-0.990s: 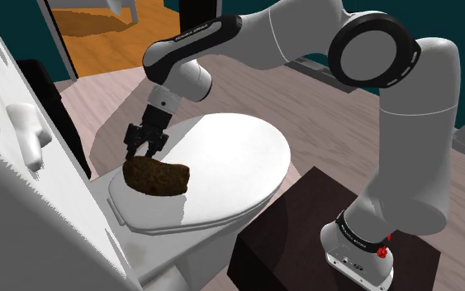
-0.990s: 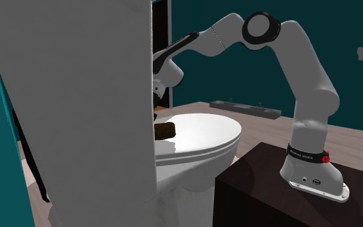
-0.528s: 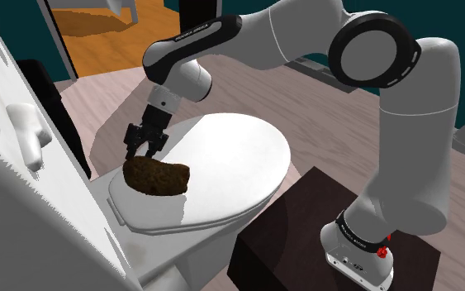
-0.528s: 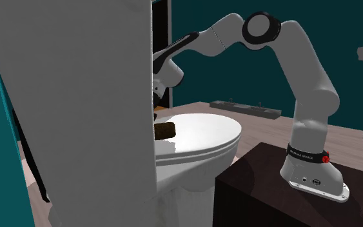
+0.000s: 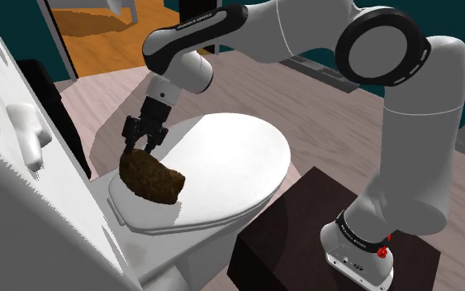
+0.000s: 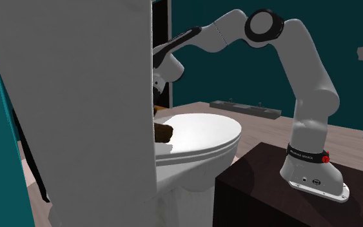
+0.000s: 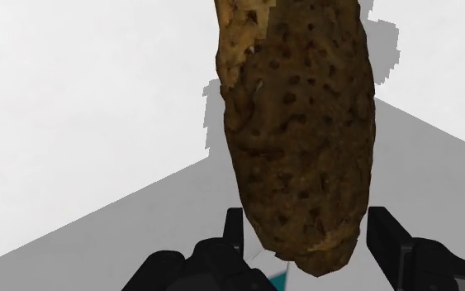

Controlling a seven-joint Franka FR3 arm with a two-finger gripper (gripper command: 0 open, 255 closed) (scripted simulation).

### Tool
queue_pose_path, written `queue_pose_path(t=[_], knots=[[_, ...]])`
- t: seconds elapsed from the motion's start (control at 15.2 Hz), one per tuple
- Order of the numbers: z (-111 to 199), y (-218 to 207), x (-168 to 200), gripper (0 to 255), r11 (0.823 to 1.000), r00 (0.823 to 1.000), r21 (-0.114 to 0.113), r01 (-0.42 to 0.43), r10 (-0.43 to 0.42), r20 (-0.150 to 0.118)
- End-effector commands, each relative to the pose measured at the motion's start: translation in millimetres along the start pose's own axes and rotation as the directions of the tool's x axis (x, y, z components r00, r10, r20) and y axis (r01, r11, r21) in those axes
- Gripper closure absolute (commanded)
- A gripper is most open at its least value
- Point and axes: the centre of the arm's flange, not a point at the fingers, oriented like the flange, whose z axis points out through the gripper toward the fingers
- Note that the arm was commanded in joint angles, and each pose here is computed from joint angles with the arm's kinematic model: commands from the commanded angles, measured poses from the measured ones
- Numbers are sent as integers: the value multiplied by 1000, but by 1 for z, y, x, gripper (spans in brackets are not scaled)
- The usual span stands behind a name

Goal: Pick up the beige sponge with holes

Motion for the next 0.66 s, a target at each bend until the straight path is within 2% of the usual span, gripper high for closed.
queue_pose_path(t=[0.0,0.59], knots=[[-8,-8,-2,255,1000,1000,0,0,0,0],[-36,-33,-4,255,1000,1000,0,0,0,0]])
